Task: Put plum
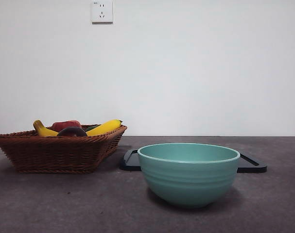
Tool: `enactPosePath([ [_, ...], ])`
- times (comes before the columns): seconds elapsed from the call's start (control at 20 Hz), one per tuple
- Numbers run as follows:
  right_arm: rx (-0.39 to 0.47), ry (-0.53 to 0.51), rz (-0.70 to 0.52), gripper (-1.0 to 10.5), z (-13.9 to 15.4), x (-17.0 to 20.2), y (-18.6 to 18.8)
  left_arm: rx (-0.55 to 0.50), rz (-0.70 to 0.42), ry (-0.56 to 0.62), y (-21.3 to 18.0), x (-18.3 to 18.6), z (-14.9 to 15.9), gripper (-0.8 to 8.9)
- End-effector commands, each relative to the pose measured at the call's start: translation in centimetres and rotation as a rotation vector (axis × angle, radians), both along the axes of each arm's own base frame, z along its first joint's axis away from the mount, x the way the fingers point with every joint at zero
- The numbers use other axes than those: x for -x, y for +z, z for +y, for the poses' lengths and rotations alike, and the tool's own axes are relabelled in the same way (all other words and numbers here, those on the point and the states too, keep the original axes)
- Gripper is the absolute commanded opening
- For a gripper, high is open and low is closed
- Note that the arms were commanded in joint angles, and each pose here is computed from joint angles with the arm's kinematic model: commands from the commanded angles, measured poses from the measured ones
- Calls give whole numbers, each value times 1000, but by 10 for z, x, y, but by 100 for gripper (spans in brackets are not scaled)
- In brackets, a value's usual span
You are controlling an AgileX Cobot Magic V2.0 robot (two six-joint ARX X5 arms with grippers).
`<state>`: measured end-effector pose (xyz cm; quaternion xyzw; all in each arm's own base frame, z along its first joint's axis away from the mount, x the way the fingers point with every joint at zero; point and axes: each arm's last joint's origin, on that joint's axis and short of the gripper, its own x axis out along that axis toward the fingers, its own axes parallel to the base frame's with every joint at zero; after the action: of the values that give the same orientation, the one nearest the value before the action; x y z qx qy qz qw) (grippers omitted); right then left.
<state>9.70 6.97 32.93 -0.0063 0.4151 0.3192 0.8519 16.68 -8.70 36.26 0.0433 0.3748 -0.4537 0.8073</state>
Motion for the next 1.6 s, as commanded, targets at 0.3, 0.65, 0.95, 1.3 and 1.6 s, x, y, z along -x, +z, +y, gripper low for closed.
enactPosePath([
  [0.3, -5, 9, -15, 6, 1, 0, 4, 85, -317, 11, 28, -9, 6, 8],
  [0.65, -5, 9, -15, 6, 1, 0, 4, 87, -919, 462, 52, 29, 62, 8],
  [0.95, -5, 9, -15, 6, 1, 0, 4, -20, -1054, 793, -31, 65, 85, 8],
  [1.3, -5, 8, -15, 6, 1, 0, 4, -72, -940, 867, -126, 72, 90, 8],
  [1.6, -5, 9, -15, 6, 1, 0, 4, -88, -875, 874, -174, 71, 91, 8],
])
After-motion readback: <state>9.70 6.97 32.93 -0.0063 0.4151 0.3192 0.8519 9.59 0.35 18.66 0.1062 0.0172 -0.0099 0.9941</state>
